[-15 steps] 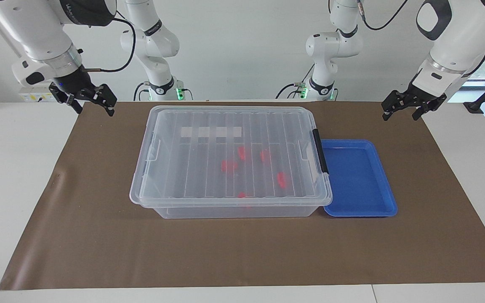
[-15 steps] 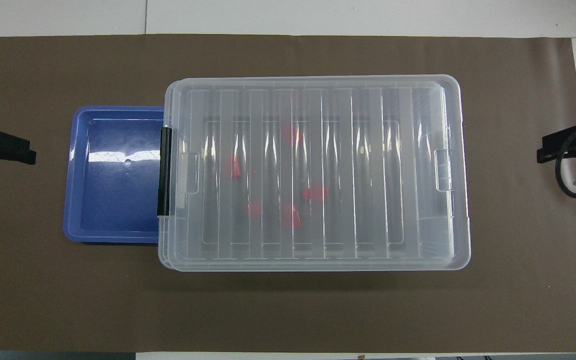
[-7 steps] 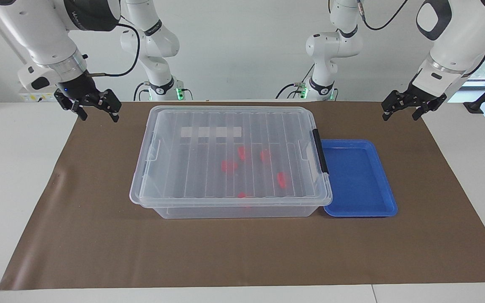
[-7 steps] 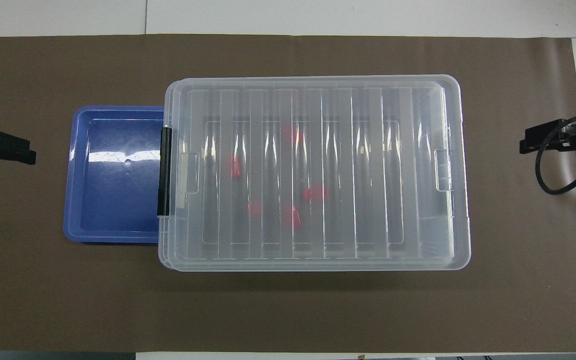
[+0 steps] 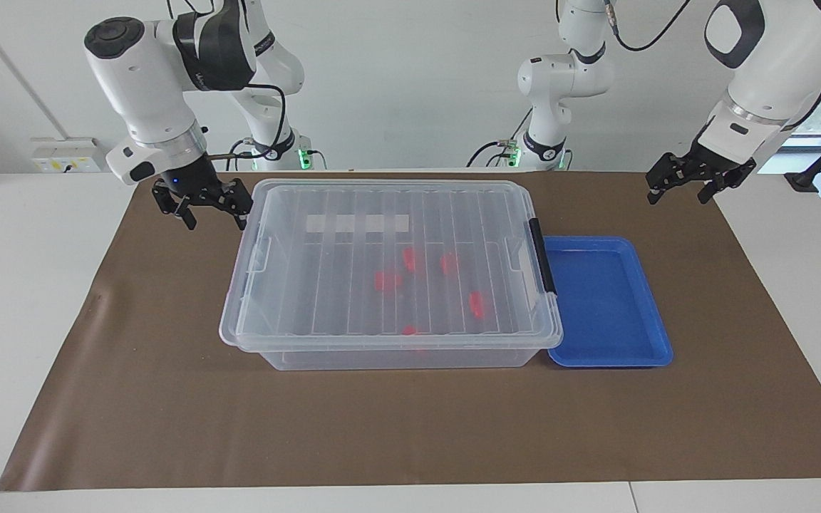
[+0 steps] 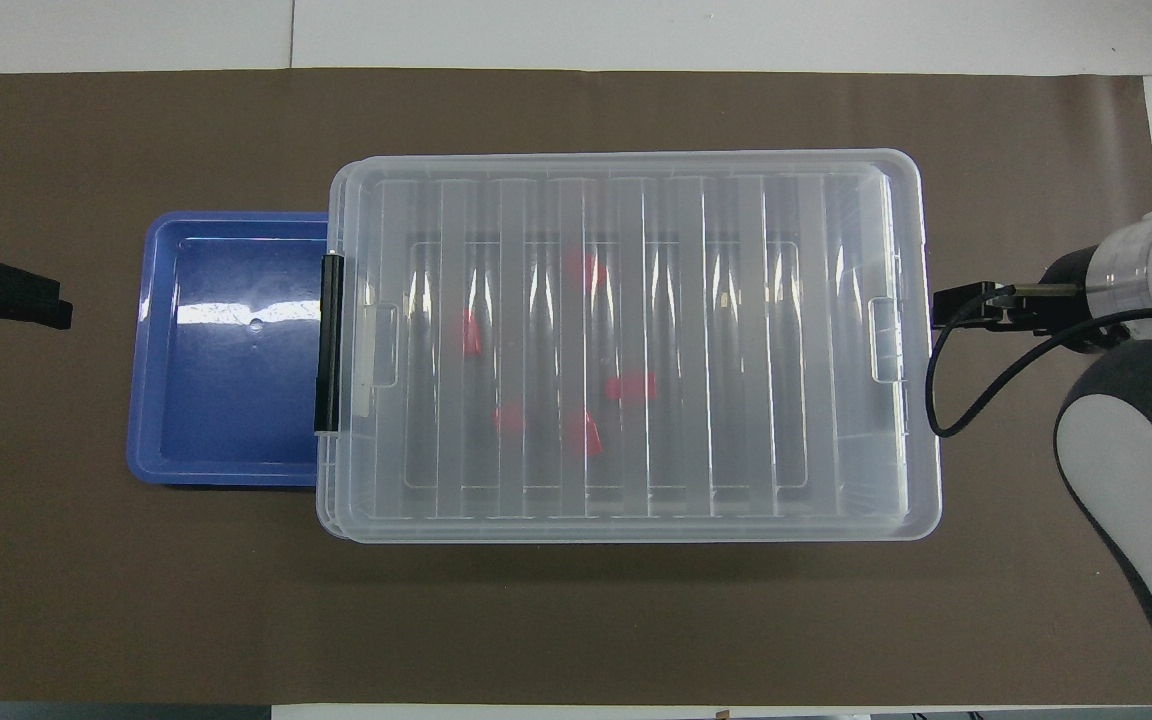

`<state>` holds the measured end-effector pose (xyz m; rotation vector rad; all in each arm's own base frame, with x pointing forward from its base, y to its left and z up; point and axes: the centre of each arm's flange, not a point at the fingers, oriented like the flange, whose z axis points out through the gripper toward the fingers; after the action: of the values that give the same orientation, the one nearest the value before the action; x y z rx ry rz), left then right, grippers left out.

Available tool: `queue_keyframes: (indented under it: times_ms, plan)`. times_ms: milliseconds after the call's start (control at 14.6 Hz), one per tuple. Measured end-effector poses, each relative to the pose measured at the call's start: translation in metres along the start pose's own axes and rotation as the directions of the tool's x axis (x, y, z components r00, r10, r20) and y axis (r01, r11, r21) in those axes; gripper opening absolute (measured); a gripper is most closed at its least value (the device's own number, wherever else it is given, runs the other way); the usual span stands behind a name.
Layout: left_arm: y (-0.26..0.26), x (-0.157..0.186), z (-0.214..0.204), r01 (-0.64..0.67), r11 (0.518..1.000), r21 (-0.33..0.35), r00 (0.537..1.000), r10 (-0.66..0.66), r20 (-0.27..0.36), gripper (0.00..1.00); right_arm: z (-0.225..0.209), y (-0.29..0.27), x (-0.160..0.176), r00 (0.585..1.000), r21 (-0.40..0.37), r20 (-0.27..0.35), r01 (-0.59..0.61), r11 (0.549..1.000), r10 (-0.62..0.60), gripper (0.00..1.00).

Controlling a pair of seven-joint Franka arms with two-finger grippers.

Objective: Place red block in blue tray from box
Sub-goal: 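Reach the right gripper to the clear lid's edge and grasp it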

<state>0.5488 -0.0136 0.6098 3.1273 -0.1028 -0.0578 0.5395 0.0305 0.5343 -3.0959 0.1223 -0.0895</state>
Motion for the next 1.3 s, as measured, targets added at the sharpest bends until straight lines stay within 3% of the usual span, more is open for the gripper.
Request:
queue_keyframes:
  times_ms: [616,1300]
  plan:
    - [0.000,0.000,0.000,0.000,1.000,0.000,1.000,0.000,0.000,1.00,0.066,-0.003,-0.006,1.000,-0.001,0.014,0.006,1.000,-0.006,1.00]
    - [0.000,0.000,0.000,0.000,1.000,0.000,1.000,0.000,0.000,1.00,0.079,0.042,-0.007,0.999,-0.005,0.036,0.023,1.000,-0.023,1.00]
